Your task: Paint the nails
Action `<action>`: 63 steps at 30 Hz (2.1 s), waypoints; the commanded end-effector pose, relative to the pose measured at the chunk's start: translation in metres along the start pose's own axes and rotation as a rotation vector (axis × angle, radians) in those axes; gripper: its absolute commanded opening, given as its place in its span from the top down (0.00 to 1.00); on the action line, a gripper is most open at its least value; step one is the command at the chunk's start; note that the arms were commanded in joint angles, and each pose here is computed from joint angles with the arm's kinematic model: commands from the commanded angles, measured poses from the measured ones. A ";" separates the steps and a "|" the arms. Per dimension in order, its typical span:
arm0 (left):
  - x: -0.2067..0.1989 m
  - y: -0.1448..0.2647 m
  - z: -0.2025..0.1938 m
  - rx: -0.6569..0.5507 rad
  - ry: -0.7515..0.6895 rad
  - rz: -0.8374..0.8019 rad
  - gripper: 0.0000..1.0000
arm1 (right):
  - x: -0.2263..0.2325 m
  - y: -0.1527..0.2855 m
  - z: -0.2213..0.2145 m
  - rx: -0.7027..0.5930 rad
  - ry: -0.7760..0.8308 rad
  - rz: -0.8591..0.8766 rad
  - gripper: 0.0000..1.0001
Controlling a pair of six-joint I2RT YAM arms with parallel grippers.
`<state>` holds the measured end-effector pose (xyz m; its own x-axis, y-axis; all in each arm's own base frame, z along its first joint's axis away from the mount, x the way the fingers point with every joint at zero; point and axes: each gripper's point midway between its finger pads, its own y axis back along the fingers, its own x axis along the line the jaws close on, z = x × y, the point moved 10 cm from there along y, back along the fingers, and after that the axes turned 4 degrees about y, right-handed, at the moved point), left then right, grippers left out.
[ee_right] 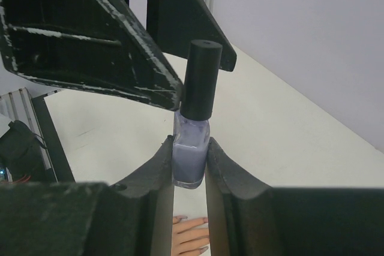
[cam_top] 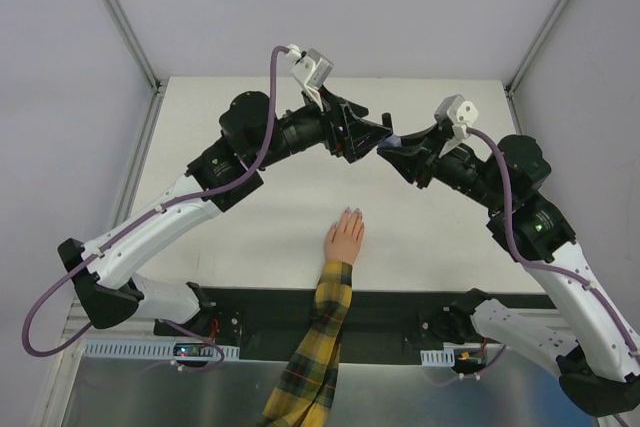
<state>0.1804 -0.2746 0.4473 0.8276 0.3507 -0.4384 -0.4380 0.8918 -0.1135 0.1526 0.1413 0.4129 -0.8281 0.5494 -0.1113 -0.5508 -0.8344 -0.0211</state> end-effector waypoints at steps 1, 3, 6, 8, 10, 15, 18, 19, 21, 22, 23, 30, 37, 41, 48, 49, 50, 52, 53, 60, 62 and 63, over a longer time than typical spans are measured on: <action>-0.007 -0.008 0.016 -0.072 -0.050 0.020 0.27 | -0.001 0.003 0.015 -0.079 -0.004 -0.028 0.99; -0.009 -0.013 0.015 -0.066 -0.047 0.008 0.28 | 0.000 0.004 0.015 -0.082 -0.012 -0.023 0.99; -0.012 -0.019 0.013 -0.061 -0.031 0.003 0.33 | 0.002 0.006 0.014 -0.089 -0.027 -0.021 1.00; -0.013 -0.022 0.011 -0.058 -0.017 0.003 0.36 | 0.003 0.009 0.015 -0.095 -0.032 -0.021 1.00; -0.016 -0.023 0.012 -0.052 -0.006 -0.022 0.48 | 0.004 0.010 0.014 -0.095 -0.039 -0.024 1.00; -0.024 -0.025 0.008 0.004 0.024 -0.124 0.75 | 0.007 0.014 0.013 -0.101 -0.053 -0.027 1.00; -0.034 -0.024 0.001 0.097 0.039 -0.272 0.96 | 0.009 0.017 0.015 -0.112 -0.059 -0.018 0.99; -0.037 -0.022 0.000 0.127 0.044 -0.321 1.00 | 0.010 0.018 0.015 -0.110 -0.060 -0.015 1.00; -0.039 -0.014 -0.003 0.229 0.085 -0.458 1.00 | 0.012 0.022 0.018 -0.115 -0.054 0.005 1.00; -0.039 -0.011 -0.003 0.269 0.096 -0.519 1.00 | 0.014 0.025 0.018 -0.114 -0.053 0.017 0.99; -0.042 -0.002 -0.010 0.398 0.110 -0.705 1.00 | 0.016 0.027 0.021 -0.121 -0.048 0.040 0.99; -0.044 0.042 -0.022 0.612 0.046 -1.157 1.00 | 0.065 0.043 0.051 -0.190 -0.093 0.820 1.00; -0.019 0.015 -0.001 0.500 0.133 -0.963 0.80 | 0.055 0.036 0.038 -0.167 -0.078 0.658 1.00; 0.006 0.018 0.008 0.419 0.165 -0.750 0.37 | 0.044 0.028 0.027 -0.098 -0.050 0.526 1.00; 0.015 0.014 0.014 0.245 0.057 -0.463 0.13 | 0.021 0.015 0.017 -0.032 0.021 0.277 1.00; 0.014 0.017 0.018 0.212 0.046 -0.429 0.13 | 0.018 0.012 0.016 -0.025 0.030 0.250 0.99; 0.015 0.015 0.021 0.168 0.046 -0.368 0.14 | 0.016 0.011 0.015 -0.019 0.032 0.221 1.00; 0.014 0.018 0.026 0.121 0.037 -0.319 0.15 | 0.009 0.008 0.012 -0.001 0.037 0.140 0.99; 0.014 0.019 0.027 0.103 0.023 -0.300 0.16 | 0.004 0.007 0.011 0.009 0.037 0.087 1.00; 0.014 0.023 0.035 0.008 -0.010 -0.193 0.21 | -0.001 0.003 0.004 0.038 0.033 0.026 1.00; 0.009 0.017 0.039 0.033 0.007 -0.248 0.20 | -0.002 0.002 0.003 0.039 0.034 0.027 1.00; 0.007 0.015 0.039 0.055 0.016 -0.284 0.19 | -0.002 0.002 0.003 0.041 0.034 0.029 1.00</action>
<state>0.1953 -0.2431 0.4598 0.8872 0.1336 -0.4416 -0.2168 0.9656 -0.1435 0.1497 0.1413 0.4058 -0.8681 0.4851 -0.1054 -0.4926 -0.8680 0.0627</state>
